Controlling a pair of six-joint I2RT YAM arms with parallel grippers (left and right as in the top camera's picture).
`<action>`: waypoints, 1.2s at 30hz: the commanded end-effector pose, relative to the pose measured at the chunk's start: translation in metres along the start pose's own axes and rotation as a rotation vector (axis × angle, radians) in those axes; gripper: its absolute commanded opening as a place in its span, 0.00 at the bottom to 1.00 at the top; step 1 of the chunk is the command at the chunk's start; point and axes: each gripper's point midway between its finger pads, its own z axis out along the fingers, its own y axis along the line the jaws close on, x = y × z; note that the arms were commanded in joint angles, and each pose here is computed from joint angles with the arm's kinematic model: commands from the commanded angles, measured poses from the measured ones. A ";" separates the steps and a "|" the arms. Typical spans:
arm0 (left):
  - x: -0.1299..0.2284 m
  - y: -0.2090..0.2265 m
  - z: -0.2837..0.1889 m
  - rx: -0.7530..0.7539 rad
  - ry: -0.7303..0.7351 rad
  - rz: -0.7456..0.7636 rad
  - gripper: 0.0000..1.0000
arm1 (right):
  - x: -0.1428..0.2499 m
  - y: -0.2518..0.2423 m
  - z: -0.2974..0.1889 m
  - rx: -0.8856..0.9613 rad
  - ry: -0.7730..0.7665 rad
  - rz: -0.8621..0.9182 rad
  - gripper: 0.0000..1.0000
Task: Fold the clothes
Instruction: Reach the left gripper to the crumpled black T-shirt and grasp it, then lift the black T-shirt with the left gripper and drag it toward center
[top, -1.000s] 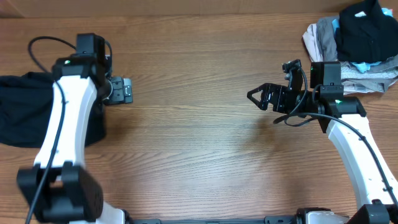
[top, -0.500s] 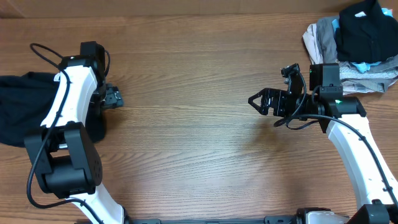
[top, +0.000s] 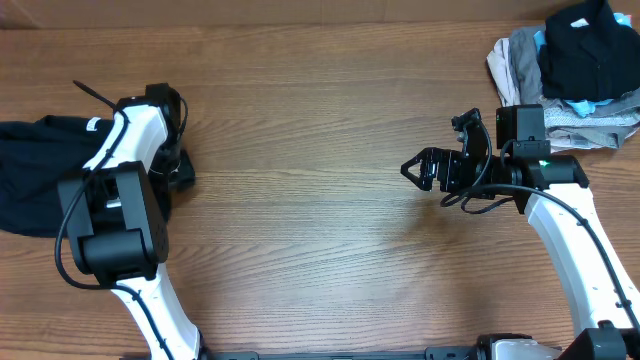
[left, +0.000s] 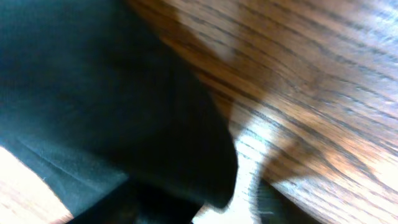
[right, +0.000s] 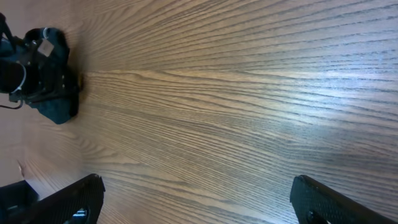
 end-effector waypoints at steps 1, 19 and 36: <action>-0.005 0.002 0.001 -0.014 -0.009 -0.010 0.16 | -0.009 0.000 -0.006 0.013 -0.028 -0.017 1.00; -0.038 -0.081 -0.212 0.324 -0.323 0.283 0.04 | -0.017 0.002 -0.006 0.008 -0.059 -0.034 0.99; 0.014 -0.083 -0.497 0.935 -1.013 0.385 0.04 | -0.031 0.034 -0.010 -0.166 -0.102 -0.066 0.91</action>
